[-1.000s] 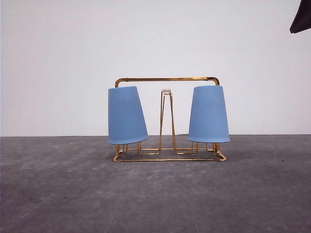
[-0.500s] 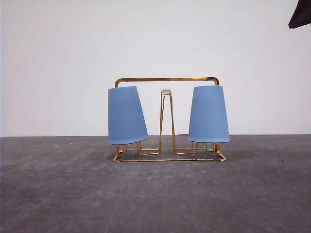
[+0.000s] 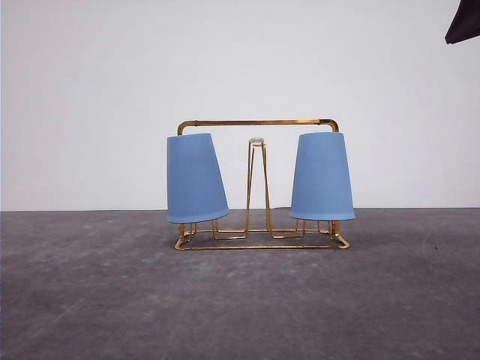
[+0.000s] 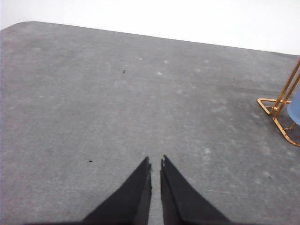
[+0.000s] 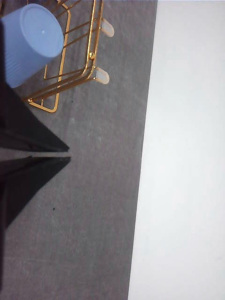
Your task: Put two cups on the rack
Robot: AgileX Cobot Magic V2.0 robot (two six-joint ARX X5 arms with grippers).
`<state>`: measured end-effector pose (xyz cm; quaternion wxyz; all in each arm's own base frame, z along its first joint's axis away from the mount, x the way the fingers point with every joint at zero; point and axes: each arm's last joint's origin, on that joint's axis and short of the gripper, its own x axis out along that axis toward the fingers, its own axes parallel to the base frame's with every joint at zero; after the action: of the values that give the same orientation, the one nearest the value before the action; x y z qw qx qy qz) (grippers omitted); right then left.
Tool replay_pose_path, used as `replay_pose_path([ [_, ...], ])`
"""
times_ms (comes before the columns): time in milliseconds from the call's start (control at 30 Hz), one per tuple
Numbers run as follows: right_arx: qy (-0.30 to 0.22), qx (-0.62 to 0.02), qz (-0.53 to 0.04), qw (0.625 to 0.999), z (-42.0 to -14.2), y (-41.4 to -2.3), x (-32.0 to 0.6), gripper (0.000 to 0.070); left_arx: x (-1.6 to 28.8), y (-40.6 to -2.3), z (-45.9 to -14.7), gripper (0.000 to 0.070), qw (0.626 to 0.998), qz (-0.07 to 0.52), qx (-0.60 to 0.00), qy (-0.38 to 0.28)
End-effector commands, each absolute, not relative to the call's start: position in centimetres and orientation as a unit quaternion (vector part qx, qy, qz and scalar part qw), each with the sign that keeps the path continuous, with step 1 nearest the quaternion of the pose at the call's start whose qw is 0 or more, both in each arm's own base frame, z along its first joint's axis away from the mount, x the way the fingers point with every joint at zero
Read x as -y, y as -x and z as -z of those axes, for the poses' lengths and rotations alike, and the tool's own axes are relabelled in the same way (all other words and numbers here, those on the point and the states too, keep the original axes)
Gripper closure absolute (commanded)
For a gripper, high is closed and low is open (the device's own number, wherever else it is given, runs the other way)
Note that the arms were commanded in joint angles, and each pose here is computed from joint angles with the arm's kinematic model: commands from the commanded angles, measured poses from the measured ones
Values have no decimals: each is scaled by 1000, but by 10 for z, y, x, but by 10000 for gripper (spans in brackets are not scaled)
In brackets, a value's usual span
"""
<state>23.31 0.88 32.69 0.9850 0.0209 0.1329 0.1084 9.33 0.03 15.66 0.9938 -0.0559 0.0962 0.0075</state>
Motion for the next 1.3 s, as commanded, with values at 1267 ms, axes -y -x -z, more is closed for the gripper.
replay_pose_path([
  [1267,29,-83,-25,996,-150,-96,-1,688,0,-94,-151,684,993,-9,-107,49],
])
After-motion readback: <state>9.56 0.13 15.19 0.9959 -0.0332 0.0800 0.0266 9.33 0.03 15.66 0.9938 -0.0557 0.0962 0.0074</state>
